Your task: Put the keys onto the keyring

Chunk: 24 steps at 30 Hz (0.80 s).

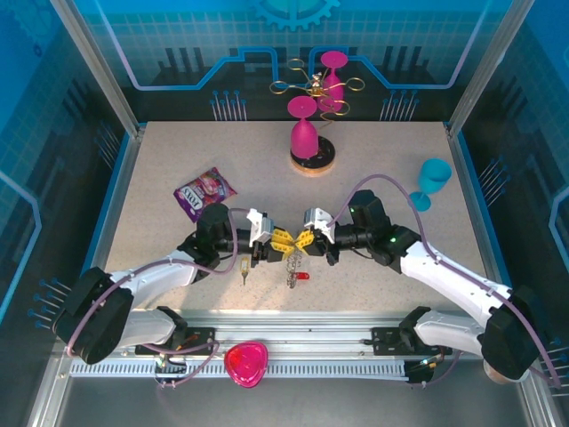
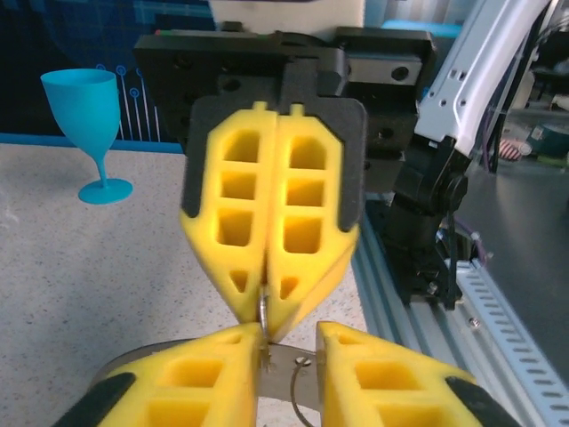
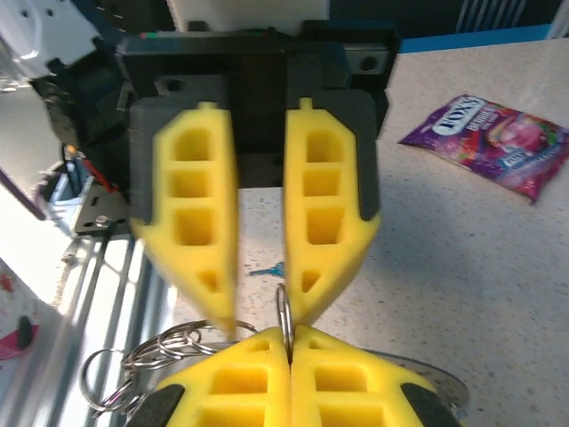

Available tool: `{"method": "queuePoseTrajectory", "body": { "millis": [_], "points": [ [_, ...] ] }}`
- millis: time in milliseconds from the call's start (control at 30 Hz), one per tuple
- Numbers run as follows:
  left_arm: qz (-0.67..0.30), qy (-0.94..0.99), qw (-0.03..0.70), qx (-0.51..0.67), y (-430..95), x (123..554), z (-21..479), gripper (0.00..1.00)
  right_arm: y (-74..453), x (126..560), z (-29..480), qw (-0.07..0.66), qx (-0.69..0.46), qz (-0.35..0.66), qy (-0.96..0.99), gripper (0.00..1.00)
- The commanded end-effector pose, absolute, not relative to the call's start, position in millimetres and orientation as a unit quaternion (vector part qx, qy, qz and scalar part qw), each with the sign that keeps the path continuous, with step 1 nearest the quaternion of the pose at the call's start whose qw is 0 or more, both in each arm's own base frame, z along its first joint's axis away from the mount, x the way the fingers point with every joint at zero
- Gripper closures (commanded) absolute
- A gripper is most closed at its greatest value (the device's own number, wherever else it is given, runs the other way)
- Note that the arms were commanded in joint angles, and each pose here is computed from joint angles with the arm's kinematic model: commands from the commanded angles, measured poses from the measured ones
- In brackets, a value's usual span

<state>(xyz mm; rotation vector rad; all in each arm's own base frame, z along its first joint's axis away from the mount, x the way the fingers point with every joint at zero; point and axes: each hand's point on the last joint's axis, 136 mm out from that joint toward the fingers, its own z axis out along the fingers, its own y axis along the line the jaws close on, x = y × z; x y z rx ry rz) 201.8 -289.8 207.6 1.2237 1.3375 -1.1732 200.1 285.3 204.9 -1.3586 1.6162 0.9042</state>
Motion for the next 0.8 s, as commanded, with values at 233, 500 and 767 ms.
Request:
{"method": "queuePoseTrajectory", "body": {
  "millis": [233,500,767],
  "points": [
    [-0.383,0.629,0.519,0.434,-258,232,212,0.35,269,199,197,0.427,-0.553,0.3,0.65,1.0],
    [-0.231,0.851,0.427,0.201,-191,281,171,0.33,272,196,197,0.407,-0.557,0.314,0.652,1.0],
    [-0.177,0.95,0.255,0.042,-154,250,118,0.4,274,200,197,0.404,-0.551,0.316,0.658,1.0]
  ]
}}
